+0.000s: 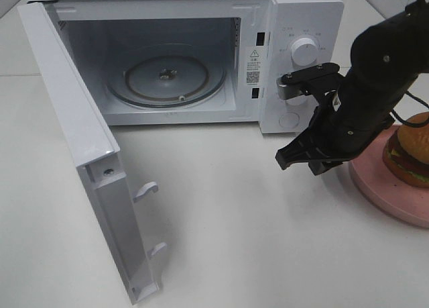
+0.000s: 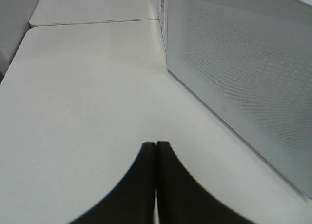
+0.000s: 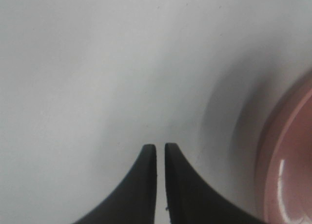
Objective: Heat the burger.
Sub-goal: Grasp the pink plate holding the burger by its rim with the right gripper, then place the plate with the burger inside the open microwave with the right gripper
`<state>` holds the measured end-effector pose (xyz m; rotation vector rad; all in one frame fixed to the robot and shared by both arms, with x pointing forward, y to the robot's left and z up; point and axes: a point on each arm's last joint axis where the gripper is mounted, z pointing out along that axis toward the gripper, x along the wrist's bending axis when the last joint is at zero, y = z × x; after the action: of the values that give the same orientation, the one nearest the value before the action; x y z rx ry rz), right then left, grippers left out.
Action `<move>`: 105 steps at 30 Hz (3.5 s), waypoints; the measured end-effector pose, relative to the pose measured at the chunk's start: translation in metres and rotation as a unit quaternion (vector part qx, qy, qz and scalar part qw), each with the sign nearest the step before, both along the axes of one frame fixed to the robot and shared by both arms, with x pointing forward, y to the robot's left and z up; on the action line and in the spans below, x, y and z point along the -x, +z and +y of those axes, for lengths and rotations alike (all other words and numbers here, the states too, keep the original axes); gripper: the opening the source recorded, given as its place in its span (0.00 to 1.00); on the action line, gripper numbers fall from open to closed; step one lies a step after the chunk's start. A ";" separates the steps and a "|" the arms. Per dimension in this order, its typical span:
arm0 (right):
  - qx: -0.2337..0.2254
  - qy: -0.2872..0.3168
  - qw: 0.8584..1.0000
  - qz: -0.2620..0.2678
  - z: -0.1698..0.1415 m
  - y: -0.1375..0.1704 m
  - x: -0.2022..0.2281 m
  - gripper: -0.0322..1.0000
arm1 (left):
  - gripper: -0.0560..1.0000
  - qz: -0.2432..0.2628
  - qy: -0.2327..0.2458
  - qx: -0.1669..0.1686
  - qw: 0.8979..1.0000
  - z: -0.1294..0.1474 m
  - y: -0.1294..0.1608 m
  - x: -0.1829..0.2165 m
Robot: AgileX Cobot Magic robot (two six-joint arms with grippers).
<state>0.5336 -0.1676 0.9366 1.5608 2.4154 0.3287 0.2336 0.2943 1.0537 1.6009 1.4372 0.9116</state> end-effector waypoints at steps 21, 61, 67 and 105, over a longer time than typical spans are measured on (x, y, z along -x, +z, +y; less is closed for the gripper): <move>0.015 -0.016 0.996 0.081 0.002 0.017 0.002 0.82 | 0.05 0.000 0.000 0.000 1.000 0.000 0.000 0.000; 0.048 -0.114 0.988 0.092 -0.079 -0.058 -0.048 0.66 | 0.05 0.000 0.000 0.000 1.000 0.000 0.000 0.000; 0.057 -0.106 0.989 0.088 -0.080 -0.059 -0.049 0.45 | 0.05 0.000 0.000 0.000 1.000 0.000 0.000 0.000; 0.087 -0.054 0.994 0.042 -0.092 -0.033 -0.009 0.06 | 0.05 0.000 0.000 0.000 1.000 0.000 0.000 0.000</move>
<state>0.5427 -0.2597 0.9032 1.6484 2.3373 0.0306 0.2336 0.2943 1.0537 1.6009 1.4372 0.9116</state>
